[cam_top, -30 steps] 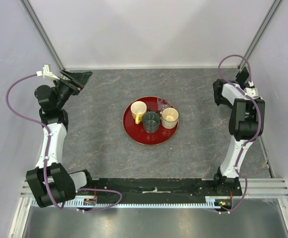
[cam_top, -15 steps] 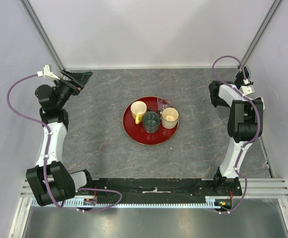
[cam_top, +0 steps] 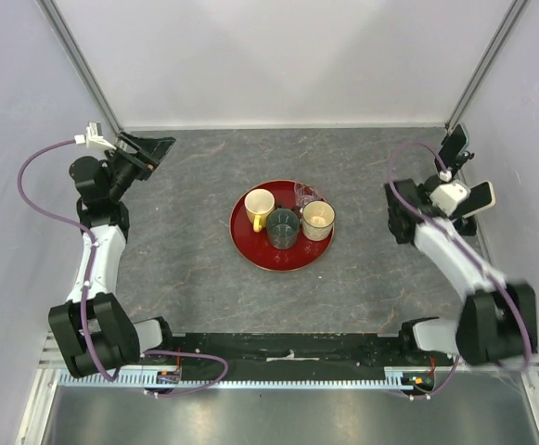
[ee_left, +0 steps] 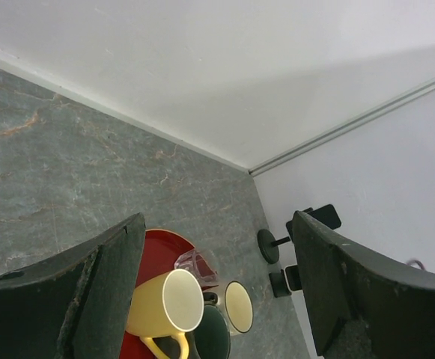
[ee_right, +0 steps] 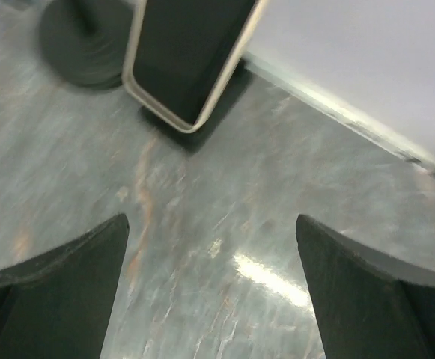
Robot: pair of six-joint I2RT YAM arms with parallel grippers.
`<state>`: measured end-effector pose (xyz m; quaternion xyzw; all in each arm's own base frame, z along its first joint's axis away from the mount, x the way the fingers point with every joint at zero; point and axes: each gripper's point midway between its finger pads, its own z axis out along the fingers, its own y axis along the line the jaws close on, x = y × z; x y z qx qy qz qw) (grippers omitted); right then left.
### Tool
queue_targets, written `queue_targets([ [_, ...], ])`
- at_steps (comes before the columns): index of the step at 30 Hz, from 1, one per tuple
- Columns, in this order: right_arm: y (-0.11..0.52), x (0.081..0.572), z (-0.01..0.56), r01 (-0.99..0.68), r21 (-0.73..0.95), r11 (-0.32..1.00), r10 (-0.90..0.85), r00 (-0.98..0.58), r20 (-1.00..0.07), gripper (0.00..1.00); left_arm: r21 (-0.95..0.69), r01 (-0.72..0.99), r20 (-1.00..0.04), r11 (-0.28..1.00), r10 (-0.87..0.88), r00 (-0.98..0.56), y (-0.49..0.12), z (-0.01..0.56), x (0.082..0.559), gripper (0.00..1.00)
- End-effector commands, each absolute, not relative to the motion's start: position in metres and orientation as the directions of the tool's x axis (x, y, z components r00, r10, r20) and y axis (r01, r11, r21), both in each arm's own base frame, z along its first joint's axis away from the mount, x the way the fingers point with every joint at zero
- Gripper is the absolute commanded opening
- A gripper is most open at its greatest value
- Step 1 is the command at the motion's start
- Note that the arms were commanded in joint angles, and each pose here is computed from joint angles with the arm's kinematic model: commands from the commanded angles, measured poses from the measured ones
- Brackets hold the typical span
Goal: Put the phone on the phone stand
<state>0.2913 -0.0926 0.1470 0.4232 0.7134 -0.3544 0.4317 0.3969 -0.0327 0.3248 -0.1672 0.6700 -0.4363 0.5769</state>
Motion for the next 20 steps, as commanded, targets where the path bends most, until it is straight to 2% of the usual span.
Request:
queue_targets([
  [1,0.01,0.337,0.162,0.357,0.207,0.911,0.34,-0.363,-0.868,0.98,-0.714,0.347,-0.696,0.608,-0.669,-0.259,-0.04,0.337,0.397,0.85],
  [2,0.047,0.333,0.188,0.14,0.333,0.932,0.361,-0.345,-0.866,0.98,-0.708,0.353,-0.702,0.611,-0.66,-0.266,-0.043,0.337,0.397,0.85],
  [6,0.09,0.295,0.184,-0.074,0.459,0.885,0.385,-0.436,-0.813,0.98,-0.67,0.433,-0.739,0.602,-0.598,-0.312,-0.08,0.342,0.391,0.85],
  [7,0.091,0.284,0.175,-0.053,0.474,0.879,0.392,-0.483,-0.783,0.98,-0.641,0.46,-0.764,0.614,-0.566,-0.308,-0.09,0.342,0.389,0.85],
  [10,0.086,0.256,0.174,-0.051,0.471,0.881,0.388,-0.494,-0.778,0.98,-0.555,0.562,-0.829,0.613,-0.466,-0.31,-0.143,0.35,0.369,0.85],
  [13,0.08,0.228,0.2,-0.09,0.496,0.864,0.428,-0.389,-0.816,0.98,-0.438,0.657,-0.894,0.614,-0.372,-0.248,-0.192,0.363,0.333,0.88],
  [14,0.08,0.215,0.225,-0.145,0.523,0.84,0.465,-0.304,-0.831,0.98,-0.404,0.678,-0.91,0.615,-0.348,-0.226,-0.203,0.366,0.323,0.9],
  [15,0.079,0.207,0.239,-0.168,0.541,0.824,0.491,-0.265,-0.83,0.98,-0.328,0.736,-0.937,0.592,-0.304,-0.173,-0.224,0.375,0.295,0.91],
  [17,0.073,0.193,0.259,-0.139,0.561,0.816,0.518,-0.254,-0.817,0.98,-0.284,0.725,-0.949,0.627,-0.293,-0.118,-0.23,0.375,0.282,0.91],
  [19,0.063,0.186,0.245,0.003,0.581,0.814,0.548,-0.337,-0.766,0.98,-0.299,0.738,-0.946,0.605,-0.292,-0.143,-0.233,0.362,0.263,0.92],
  [20,0.062,0.181,0.258,-0.008,0.591,0.806,0.56,-0.313,-0.767,0.98,-0.322,0.727,-0.942,0.607,-0.28,-0.184,-0.232,0.341,0.26,0.92],
])
